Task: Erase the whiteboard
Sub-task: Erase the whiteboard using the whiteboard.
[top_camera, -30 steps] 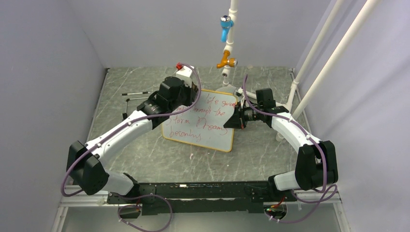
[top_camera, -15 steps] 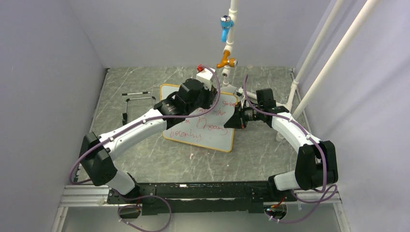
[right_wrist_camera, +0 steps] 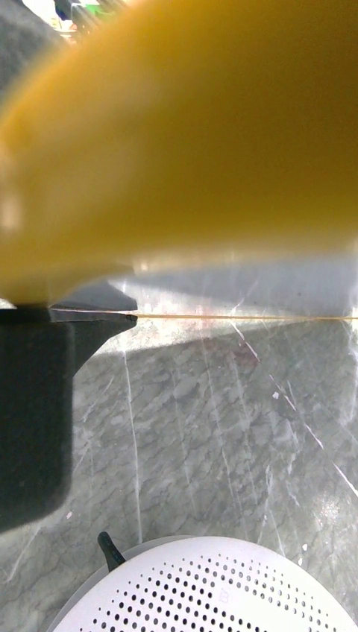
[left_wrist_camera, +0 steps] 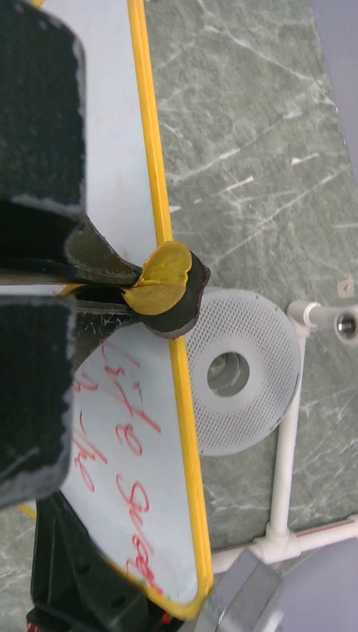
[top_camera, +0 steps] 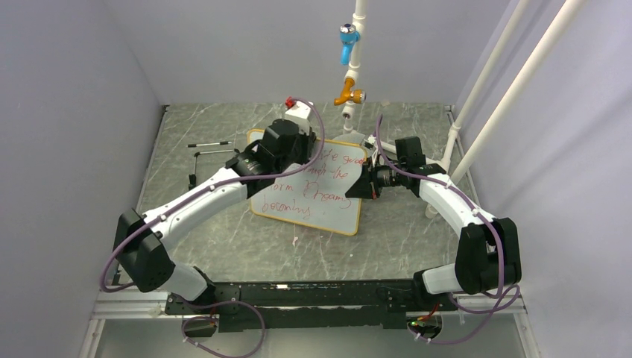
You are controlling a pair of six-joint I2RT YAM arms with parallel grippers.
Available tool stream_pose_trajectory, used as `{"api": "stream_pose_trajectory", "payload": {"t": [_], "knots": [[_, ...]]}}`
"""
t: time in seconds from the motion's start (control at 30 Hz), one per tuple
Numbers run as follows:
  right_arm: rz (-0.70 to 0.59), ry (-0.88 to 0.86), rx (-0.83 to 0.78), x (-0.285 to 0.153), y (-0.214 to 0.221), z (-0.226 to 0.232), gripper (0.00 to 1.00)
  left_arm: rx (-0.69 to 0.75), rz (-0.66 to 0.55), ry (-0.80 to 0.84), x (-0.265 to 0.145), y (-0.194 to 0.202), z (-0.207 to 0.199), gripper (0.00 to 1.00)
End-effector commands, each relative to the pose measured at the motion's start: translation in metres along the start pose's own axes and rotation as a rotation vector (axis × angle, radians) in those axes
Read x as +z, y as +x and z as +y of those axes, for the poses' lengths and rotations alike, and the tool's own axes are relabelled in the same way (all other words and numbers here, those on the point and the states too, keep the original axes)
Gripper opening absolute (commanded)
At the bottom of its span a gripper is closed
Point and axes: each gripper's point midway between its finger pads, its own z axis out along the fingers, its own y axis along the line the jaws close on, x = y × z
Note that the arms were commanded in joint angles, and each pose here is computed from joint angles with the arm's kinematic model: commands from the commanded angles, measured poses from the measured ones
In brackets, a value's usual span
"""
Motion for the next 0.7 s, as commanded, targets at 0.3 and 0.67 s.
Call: {"api": "stream_pose_trajectory", "payload": {"t": [0.3, 0.67], "knots": [[-0.016, -0.005, -0.149, -0.004, -0.015, 0.011, 0.0, 0.029, -0.001, 0.03, 0.008, 0.009, -0.046, 0.0], [-0.018, -0.006, -0.149, -0.004, -0.015, 0.011, 0.0, -0.026, -0.031, -0.031, 0.0, -0.003, 0.003, 0.0]]}}
